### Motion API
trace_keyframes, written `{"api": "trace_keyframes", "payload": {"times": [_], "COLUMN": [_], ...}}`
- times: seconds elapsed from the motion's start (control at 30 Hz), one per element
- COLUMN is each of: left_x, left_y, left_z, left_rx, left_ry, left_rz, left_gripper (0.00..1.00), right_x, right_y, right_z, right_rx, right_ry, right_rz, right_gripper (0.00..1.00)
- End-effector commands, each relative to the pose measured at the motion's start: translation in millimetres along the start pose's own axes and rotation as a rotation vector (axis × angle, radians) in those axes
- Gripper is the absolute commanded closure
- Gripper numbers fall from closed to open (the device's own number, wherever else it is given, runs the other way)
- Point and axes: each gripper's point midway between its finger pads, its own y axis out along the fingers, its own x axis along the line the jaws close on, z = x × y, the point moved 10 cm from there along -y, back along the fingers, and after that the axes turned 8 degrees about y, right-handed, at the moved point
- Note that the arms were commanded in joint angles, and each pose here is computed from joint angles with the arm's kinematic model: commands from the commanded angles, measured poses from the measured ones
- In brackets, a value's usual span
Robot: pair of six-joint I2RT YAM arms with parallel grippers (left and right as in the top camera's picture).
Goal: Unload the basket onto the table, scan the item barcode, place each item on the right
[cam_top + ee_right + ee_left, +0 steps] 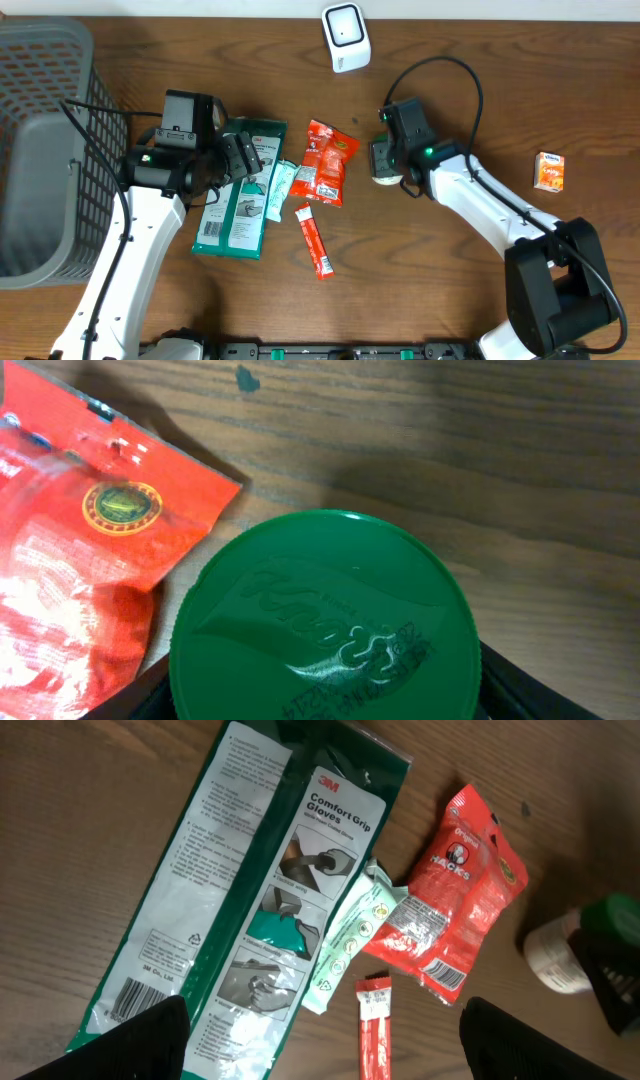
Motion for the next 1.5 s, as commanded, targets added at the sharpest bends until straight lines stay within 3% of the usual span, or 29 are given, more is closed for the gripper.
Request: {"api": "trace_keyframes", "payload": {"times": [0.0, 0.3, 0.47, 0.57, 0.87, 1.1, 1.47], "left_x": [-1, -1, -1, -1, -1, -1, -1], "left_y": [-5, -5, -5, -5, -5, -5, -5], "left_z": [-4, -4, -4, -4, -4, -4, -4], "left_rx": [-0.024, -0.024, -0.024, -0.024, -0.024, -0.024, -0.024], "left_ry": [0.006, 0.006, 0.006, 0.006, 0.006, 0.006, 0.006], "left_rz": [-0.002, -0.002, -0.002, -0.002, -0.002, -0.002, -0.002], "left_gripper": [0.13, 0.13, 0.13, 0.13, 0.13, 0.13, 0.13], "right_x": [-3, -10, -13, -12, -14, -14, -2], "right_y": [-12, -9, -6, -7, -27, -57, -131], "right_z": [-4, 13, 22, 23, 26, 20, -21], "right_rx": [-0.088, -0.085, -0.054, -0.038, -0.018, -0.048, 0.041], "right_ry": [0.034, 0.021, 0.018, 0.017, -0.036, -0.051, 0.096], "right_rz": [-0.017, -0.015, -0.012, -0.026, -0.024, -0.035, 0.005], "right_gripper": [0.63, 0.61, 0.5, 0.35, 0.15, 0.14, 0.17]}}
